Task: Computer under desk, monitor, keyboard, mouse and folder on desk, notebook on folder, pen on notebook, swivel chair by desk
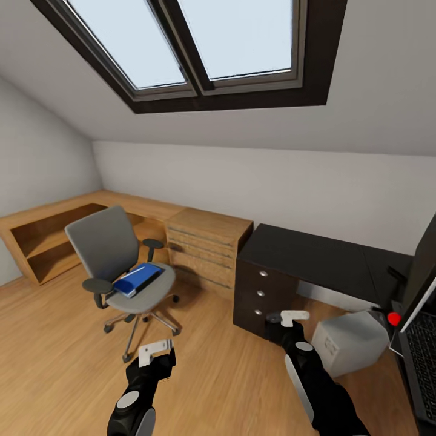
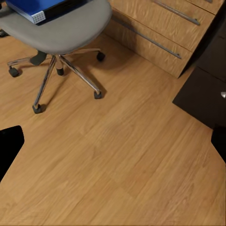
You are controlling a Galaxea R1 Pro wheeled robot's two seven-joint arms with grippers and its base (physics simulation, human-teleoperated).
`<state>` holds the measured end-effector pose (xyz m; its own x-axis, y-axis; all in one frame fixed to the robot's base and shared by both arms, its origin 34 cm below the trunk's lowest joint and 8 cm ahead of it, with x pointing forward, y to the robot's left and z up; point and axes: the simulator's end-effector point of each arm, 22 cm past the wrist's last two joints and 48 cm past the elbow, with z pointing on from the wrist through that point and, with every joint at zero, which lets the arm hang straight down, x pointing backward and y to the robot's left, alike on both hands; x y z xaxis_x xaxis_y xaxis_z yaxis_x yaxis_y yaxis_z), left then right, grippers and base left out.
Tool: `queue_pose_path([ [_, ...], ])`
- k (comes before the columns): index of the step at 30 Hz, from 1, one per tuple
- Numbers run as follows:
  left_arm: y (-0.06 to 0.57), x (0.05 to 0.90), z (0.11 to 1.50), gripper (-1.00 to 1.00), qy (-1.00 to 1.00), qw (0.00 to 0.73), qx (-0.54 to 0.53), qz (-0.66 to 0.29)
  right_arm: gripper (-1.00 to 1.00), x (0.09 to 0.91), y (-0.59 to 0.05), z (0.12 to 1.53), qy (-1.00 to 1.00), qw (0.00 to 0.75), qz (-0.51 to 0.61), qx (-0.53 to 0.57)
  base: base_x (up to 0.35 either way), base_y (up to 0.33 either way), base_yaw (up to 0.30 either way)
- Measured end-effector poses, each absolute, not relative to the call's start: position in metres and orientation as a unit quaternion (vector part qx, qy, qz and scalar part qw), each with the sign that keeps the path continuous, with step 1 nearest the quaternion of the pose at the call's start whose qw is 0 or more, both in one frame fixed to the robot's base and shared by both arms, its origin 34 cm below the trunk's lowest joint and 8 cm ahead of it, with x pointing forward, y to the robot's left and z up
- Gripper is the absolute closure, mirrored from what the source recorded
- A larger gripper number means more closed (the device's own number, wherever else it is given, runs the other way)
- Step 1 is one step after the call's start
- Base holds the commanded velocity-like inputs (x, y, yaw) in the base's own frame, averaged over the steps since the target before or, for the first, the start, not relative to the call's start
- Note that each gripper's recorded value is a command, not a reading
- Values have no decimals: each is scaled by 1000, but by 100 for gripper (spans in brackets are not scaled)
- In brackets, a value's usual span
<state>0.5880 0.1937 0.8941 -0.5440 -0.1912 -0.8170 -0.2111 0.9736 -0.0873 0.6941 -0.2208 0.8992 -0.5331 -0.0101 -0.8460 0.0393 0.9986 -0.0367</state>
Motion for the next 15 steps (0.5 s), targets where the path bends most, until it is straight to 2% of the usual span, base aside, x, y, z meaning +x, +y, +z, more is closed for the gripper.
queue_pose_path([
  [15,194,583,908,-100,879,463,-114,11,100,690,-221,914,875,484,-26,9,339,0,0],
])
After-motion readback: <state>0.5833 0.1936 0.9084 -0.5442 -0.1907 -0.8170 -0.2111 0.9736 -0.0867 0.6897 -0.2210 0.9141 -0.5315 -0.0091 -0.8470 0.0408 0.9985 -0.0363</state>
